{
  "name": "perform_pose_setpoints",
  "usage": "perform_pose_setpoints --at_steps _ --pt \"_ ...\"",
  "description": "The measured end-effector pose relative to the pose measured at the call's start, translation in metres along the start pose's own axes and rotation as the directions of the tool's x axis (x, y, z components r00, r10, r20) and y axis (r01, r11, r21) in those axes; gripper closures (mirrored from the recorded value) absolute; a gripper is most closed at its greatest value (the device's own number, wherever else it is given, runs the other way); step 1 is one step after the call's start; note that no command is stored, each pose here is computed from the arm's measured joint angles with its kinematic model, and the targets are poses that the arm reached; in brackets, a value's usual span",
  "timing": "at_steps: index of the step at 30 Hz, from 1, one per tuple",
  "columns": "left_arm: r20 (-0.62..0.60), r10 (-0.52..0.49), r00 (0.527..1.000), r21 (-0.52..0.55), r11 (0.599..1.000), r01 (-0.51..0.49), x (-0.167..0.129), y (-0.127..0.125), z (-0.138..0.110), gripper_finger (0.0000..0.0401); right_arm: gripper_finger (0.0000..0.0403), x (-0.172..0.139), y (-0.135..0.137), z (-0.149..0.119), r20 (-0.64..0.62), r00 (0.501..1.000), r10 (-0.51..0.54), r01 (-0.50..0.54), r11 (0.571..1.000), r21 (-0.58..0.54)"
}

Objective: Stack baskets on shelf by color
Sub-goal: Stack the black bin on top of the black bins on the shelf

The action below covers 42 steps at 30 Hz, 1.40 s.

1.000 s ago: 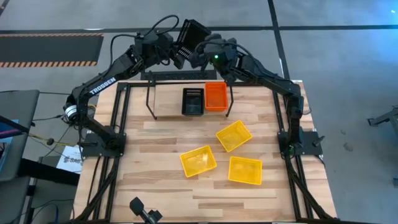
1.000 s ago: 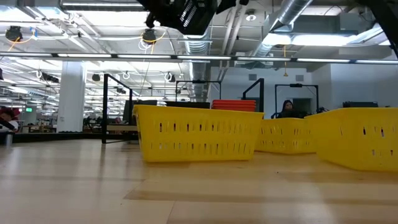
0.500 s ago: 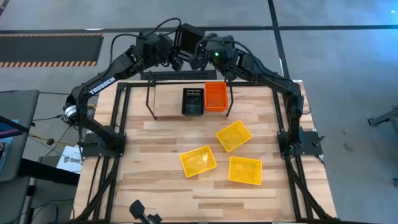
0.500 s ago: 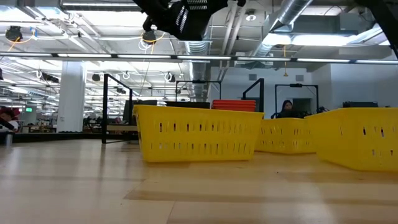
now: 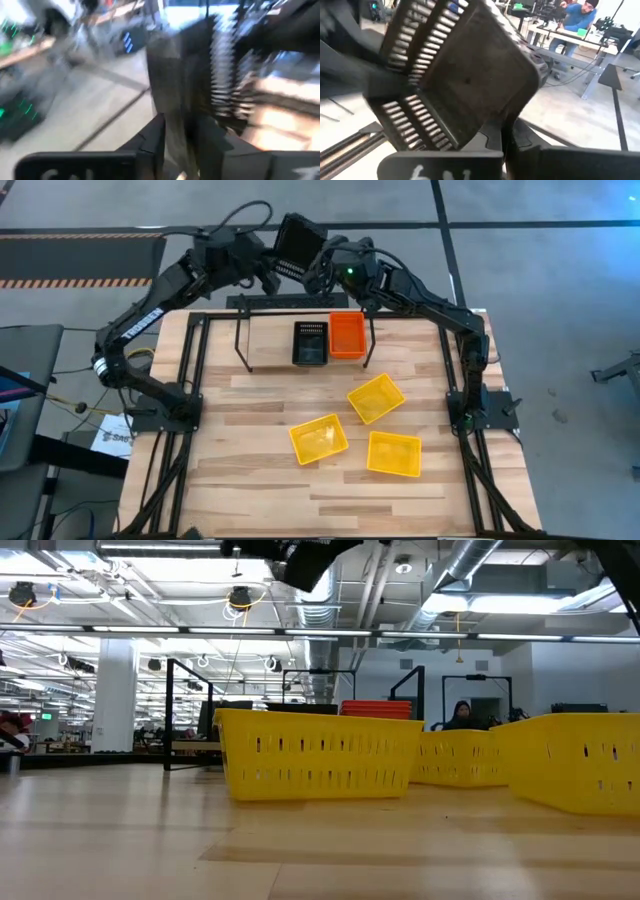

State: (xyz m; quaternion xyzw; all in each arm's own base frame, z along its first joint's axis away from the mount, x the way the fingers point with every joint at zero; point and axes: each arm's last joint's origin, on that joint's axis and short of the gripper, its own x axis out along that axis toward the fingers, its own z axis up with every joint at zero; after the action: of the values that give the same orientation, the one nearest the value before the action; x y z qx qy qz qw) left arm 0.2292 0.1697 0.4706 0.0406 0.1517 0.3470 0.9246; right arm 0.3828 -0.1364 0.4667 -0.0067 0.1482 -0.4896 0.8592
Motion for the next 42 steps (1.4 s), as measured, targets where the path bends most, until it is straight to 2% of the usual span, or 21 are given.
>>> perform_pose_setpoints --at_steps 4,9,12,16,20,23,26,30,34,38,42 --pt "0.108 -0.044 0.993 0.037 0.998 0.04 -0.034 -0.004 0.023 0.0273 0.04 0.006 0.003 -0.008 -0.041 0.999 0.003 -0.006 0.997 -0.073" --pt "0.054 -0.036 0.998 0.068 0.997 0.033 -0.072 0.0 0.026 0.0229 0.04 0.001 0.0 -0.007 -0.058 0.998 0.005 -0.009 0.998 -0.066" --pt "-0.022 0.022 1.0 0.041 0.999 -0.021 -0.104 0.006 0.019 0.0227 0.04 0.0 0.0 -0.011 -0.089 0.995 0.038 -0.043 0.998 -0.055" --pt "-0.21 0.09 0.973 -0.014 0.995 -0.095 -0.141 0.012 -0.004 0.0232 0.04 0.003 -0.005 -0.009 -0.103 0.987 0.125 -0.124 0.992 0.013" --pt "-0.289 0.064 0.955 -0.126 0.987 -0.104 -0.175 0.015 -0.02 0.0238 0.04 0.017 -0.019 -0.007 -0.127 0.929 0.348 -0.324 0.929 0.179" --pt "-0.301 0.071 0.951 -0.163 0.979 -0.125 -0.191 0.016 -0.03 0.0241 0.04 0.023 -0.027 -0.01 -0.154 0.919 0.364 -0.322 0.916 0.24" --pt "-0.298 0.09 0.95 -0.18 0.972 -0.149 -0.2 0.017 -0.038 0.0241 0.04 0.023 -0.025 -0.016 -0.208 0.906 0.368 -0.298 0.905 0.303" --pt "-0.293 0.138 0.946 -0.176 0.965 -0.195 -0.208 0.019 -0.047 0.0241 0.04 0.02 -0.018 -0.029 -0.324 0.863 0.387 -0.253 0.887 0.386" --pt "-0.299 0.144 0.943 -0.168 0.965 -0.201 -0.208 0.018 -0.051 0.0241 0.04 0.012 -0.002 -0.044 -0.432 0.815 0.386 -0.201 0.888 0.413" --pt "-0.312 0.148 0.939 -0.144 0.969 -0.2 -0.203 0.017 -0.054 0.0242 0.04 0.006 0.02 -0.05 -0.446 0.795 0.411 -0.186 0.865 0.466" --pt "-0.343 0.147 0.928 -0.127 0.971 -0.2 -0.195 0.015 -0.06 0.0242 0.04 0.017 0.042 -0.068 -0.503 0.758 0.414 -0.161 0.867 0.471"
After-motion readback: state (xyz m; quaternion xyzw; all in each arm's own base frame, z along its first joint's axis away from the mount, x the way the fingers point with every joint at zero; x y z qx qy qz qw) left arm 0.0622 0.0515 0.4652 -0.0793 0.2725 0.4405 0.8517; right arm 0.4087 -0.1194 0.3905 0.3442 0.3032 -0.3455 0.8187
